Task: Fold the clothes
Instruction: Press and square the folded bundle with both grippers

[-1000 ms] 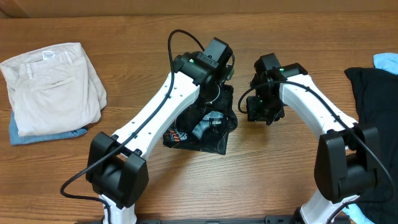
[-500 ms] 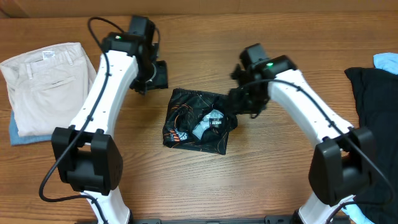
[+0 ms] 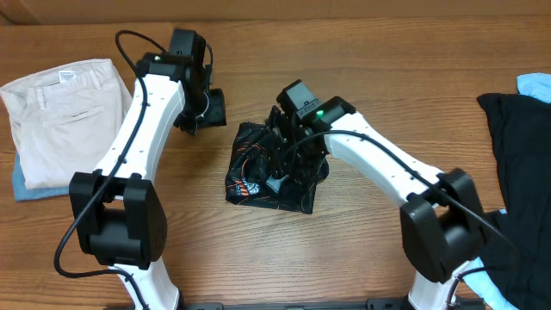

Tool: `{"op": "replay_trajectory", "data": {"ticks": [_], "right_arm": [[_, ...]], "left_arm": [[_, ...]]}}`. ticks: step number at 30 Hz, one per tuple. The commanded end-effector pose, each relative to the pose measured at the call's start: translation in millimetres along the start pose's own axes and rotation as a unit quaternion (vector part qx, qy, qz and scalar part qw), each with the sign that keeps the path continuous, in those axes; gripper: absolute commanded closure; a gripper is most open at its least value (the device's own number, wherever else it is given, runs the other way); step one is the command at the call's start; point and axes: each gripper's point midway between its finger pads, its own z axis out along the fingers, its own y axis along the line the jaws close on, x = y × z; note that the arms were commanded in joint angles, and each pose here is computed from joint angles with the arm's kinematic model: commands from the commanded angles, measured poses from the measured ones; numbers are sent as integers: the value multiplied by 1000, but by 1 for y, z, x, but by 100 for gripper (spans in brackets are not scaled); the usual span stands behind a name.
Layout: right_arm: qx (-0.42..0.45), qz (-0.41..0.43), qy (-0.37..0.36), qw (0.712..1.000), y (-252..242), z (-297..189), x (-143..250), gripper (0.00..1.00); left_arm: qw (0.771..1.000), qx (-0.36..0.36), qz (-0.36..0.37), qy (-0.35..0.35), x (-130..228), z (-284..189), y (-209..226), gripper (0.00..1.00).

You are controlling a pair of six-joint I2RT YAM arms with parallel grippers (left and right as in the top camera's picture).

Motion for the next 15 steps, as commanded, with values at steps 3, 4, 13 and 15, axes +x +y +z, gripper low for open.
{"op": "replay_trajectory", "data": {"ticks": [3,4,13,15], "right_arm": [[-8,-18,6,1000,13,18,0,57],[-8,-20,7,1000,14,20,0,57],[-3,-1,23,1000,6,36,2,57],[-3,-1,24,1000,6,36,2,57]], "left_arm": [[999,29,31,26,16,20,-12,48],[998,32,38,27,17,22,-14,49],[997,30,69,32,25,31,-21,48],[997,31,70,30,24,31,-22,48]]}}
